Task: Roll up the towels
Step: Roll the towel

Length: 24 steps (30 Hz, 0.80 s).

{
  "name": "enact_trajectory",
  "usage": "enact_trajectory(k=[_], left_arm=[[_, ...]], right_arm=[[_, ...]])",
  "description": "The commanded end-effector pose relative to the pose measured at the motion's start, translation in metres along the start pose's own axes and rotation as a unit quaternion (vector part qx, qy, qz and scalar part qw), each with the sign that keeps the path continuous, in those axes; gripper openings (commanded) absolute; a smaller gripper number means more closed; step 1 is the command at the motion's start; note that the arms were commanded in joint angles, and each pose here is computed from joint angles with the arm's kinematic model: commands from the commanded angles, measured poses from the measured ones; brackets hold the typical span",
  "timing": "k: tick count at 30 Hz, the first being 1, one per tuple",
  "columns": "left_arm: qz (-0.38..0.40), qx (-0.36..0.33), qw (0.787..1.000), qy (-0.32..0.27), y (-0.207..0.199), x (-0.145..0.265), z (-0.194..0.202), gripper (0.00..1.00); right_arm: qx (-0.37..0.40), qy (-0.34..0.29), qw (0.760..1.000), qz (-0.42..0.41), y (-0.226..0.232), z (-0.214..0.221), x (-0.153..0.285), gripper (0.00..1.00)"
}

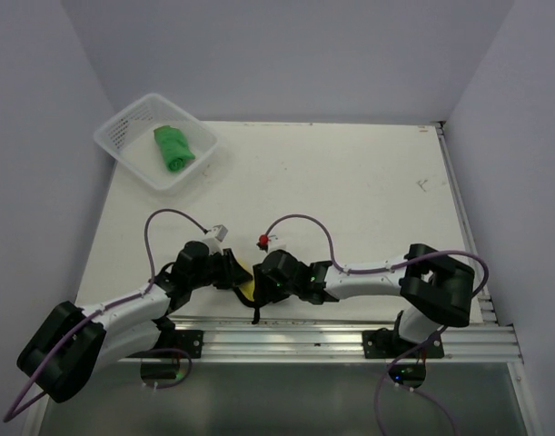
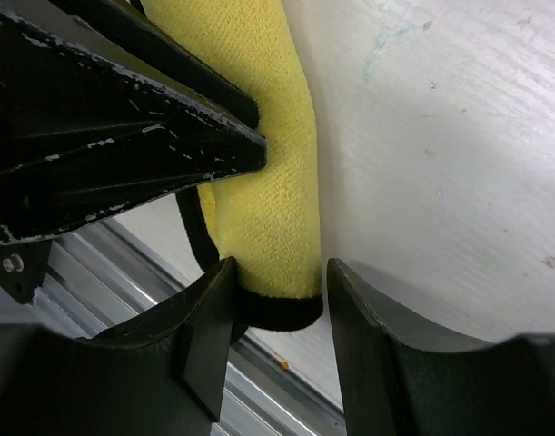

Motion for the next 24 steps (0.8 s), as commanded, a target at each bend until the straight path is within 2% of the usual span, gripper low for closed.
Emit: enact_trajectory(k=[1,5,9,10,16,24], left_arm=[[-0.045,0.008,0.999,0.024,0.02,0.002,0.018,0.29],[-0.046,0.005,0.999,0.016,0.02,0.003,0.016,0.29],[-0.045,0.002,0.999,0.006,0.019,0.004,0.012,0.29],[-0.044,0.001,0.999,0.004,0.018,0.004,0.011,0.29],[-0.043,-0.011,0.999,-0.012,0.011,0.004,-0.006,0.3],[-0.069,-0.043,0.995,-0.052,-0.005,0.011,-0.053,0.33]], right_arm=[[-0.014,0.017,1.0,-0.018,-0.001,0.011,-0.009,0.48],[-0.022,0.03,0.999,-0.031,-0.003,0.019,-0.01,0.45],[-0.004,0.042,0.998,-0.04,-0.001,0.027,-0.008,0.31],[0.001,0.043,0.998,-0.037,-0.002,0.029,-0.008,0.24],[0.038,0.014,0.999,0.0,-0.007,0.026,-0.007,0.01],[0.113,-0.056,0.99,0.067,-0.008,0.019,-0.005,0.0]])
Point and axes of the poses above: each gripper's point midway between its finger pads, its own x axis back along the fingers, its own y axis along the line the jaws close on, z = x × y, the point moved 3 cm from there along x, back along the fingers, and after that the axes turned 9 degrees about -x, right-handed, at the moved point
